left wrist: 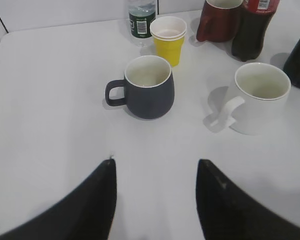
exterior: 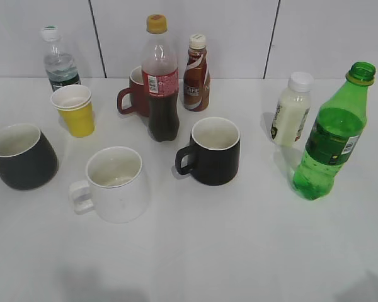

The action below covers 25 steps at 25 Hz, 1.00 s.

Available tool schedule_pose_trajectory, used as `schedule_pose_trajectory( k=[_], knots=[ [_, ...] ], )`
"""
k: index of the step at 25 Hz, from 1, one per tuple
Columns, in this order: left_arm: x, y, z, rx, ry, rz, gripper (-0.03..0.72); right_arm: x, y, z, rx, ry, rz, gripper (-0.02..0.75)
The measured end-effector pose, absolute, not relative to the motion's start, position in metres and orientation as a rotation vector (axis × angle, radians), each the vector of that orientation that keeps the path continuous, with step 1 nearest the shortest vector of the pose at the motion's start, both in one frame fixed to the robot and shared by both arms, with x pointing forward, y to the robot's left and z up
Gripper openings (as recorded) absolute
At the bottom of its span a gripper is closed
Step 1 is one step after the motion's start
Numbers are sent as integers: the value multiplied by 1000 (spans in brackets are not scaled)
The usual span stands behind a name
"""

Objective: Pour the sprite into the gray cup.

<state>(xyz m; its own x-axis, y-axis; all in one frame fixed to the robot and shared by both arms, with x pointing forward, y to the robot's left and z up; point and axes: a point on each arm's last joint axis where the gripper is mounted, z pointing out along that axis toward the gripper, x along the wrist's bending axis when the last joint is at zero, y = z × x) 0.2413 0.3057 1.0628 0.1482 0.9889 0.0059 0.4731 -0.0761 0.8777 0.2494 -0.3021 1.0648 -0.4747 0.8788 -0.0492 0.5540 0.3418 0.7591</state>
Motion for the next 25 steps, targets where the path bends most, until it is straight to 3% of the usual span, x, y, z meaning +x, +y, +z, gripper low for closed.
schedule_pose_trajectory(
  k=[25],
  knots=[
    [229,307,1063,1528,1497,973,298,249,-302,1065,1253,2156,955,504]
  ],
)
